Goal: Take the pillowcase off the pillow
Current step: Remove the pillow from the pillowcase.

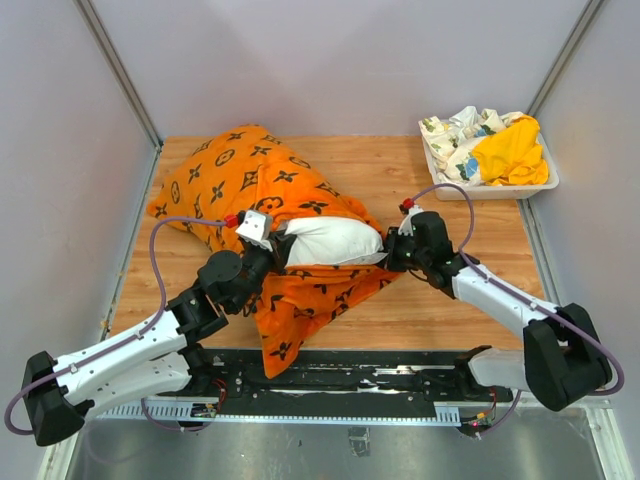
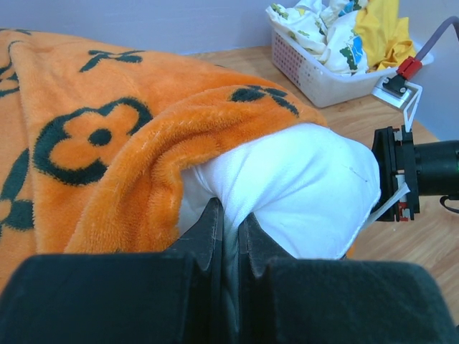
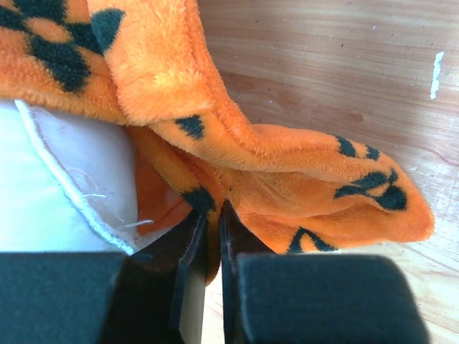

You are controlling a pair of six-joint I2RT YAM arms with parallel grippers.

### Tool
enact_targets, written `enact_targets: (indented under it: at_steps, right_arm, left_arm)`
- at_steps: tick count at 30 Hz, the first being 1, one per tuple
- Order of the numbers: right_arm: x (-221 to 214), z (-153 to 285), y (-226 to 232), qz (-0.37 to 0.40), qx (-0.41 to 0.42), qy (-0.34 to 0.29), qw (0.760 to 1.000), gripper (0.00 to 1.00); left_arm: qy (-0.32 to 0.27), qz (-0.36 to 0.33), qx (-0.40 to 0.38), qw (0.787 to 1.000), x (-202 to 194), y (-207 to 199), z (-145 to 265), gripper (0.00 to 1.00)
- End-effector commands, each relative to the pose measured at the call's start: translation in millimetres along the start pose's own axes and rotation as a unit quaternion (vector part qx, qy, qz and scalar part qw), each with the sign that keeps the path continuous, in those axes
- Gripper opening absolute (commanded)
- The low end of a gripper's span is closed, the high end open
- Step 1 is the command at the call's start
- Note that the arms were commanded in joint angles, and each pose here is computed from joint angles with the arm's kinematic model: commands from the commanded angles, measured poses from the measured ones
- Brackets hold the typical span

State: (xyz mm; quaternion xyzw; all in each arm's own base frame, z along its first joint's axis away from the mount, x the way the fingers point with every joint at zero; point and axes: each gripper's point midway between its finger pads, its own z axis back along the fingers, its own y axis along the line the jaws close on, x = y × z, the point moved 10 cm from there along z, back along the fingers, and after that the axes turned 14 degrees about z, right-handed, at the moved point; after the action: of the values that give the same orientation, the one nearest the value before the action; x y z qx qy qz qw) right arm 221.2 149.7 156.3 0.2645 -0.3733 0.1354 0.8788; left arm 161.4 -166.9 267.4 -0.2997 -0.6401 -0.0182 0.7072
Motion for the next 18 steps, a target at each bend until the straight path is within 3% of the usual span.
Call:
enact_targets:
  at_steps: [1, 2, 6, 8, 11, 18]
  right_arm:
    - [-6.7, 6.2, -11.4, 0.027, -0.061, 0.008, 0.998, 0.13]
    - [-5.0, 7.4, -12.0, 0.034, -0.066, 0.006, 0.997, 0.17]
    - [-3.2, 16.2, -15.4, 0.049, -0.101, 0.025, 0.993, 0.66]
    - [1.1, 29.3, -12.4, 0.054, -0.107, 0.006, 0.993, 0.80]
    - [12.6, 59.0, -5.4, 0.067, -0.117, -0.070, 0.988, 0.89]
    - [35.2, 122.9, 15.9, 0.139, -0.084, -0.215, 0.963, 0.91]
  left_arm:
    - [-0.131, 0.077, -0.019, 0.988, 57.4, -15.6, 2.5, 0.00]
    - [-0.135, 0.079, -0.019, 0.988, 58.6, -15.7, 2.7, 0.00]
    - [-0.146, 0.082, -0.021, 0.986, 68.9, -20.0, 1.5, 0.00]
    - [-0.145, 0.077, -0.020, 0.986, 71.5, -22.0, -0.8, 0.00]
    - [-0.138, 0.070, -0.012, 0.988, 71.5, -23.9, -6.7, 0.00]
    - [-0.126, 0.056, 0.011, 0.990, 66.9, -25.5, -20.0, 0.00]
